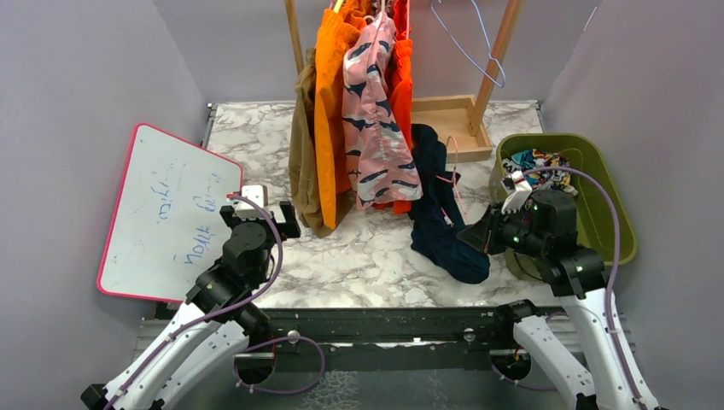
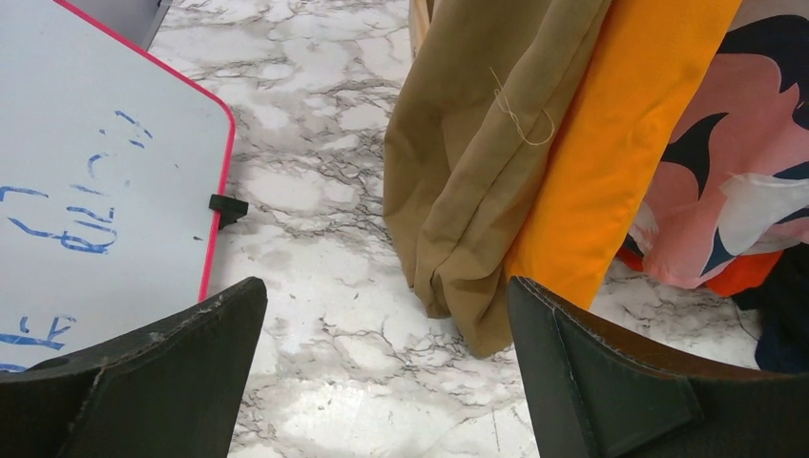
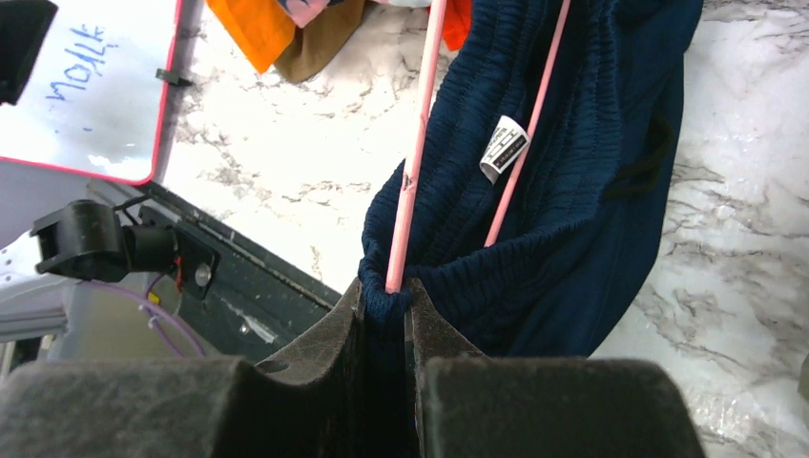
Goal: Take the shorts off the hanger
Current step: Pick up the hanger from the clothes rod.
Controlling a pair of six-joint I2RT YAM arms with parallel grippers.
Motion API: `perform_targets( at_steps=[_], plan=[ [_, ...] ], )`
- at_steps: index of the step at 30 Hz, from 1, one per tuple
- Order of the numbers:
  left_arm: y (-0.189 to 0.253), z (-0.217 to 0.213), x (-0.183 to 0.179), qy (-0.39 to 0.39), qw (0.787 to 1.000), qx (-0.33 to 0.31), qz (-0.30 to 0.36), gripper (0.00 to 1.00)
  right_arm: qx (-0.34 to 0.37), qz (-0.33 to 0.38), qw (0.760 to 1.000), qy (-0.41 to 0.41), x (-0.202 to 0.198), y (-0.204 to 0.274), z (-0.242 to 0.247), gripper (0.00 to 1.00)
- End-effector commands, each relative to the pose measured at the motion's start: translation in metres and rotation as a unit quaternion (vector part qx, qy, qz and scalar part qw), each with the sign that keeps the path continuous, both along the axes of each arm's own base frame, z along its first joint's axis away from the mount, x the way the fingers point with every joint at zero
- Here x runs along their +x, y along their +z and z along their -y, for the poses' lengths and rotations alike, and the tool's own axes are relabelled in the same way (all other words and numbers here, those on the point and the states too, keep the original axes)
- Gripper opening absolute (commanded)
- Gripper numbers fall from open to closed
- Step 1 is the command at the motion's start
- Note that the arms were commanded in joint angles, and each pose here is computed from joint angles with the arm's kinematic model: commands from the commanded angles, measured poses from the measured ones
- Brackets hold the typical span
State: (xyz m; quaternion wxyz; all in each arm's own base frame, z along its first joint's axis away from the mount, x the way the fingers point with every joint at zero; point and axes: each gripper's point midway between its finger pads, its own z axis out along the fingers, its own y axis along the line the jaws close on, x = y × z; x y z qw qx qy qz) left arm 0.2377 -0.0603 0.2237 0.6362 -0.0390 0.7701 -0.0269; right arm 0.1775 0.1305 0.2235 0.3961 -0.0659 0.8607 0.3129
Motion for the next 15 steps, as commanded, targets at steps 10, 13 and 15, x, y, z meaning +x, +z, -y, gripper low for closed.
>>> perform_targets(
  at_steps=[10, 13, 15],
  plan=[
    [0.014, 0.003, -0.004, -0.018, 1.0, -0.016, 0.015, 0.99, 0.077, -0.062, 0.978, 0.183, -0.083, 0.021, -0.033, 0.01],
    [0.016, 0.003, -0.005, -0.02, 0.999, -0.019, 0.018, 0.99, 0.111, -0.08, 0.965, 0.225, -0.093, 0.021, -0.042, 0.01],
    [0.017, 0.004, -0.005, -0.023, 0.999, -0.021, 0.019, 0.99, 0.13, -0.083, 0.957, 0.244, -0.094, 0.023, -0.047, 0.01]
  ],
)
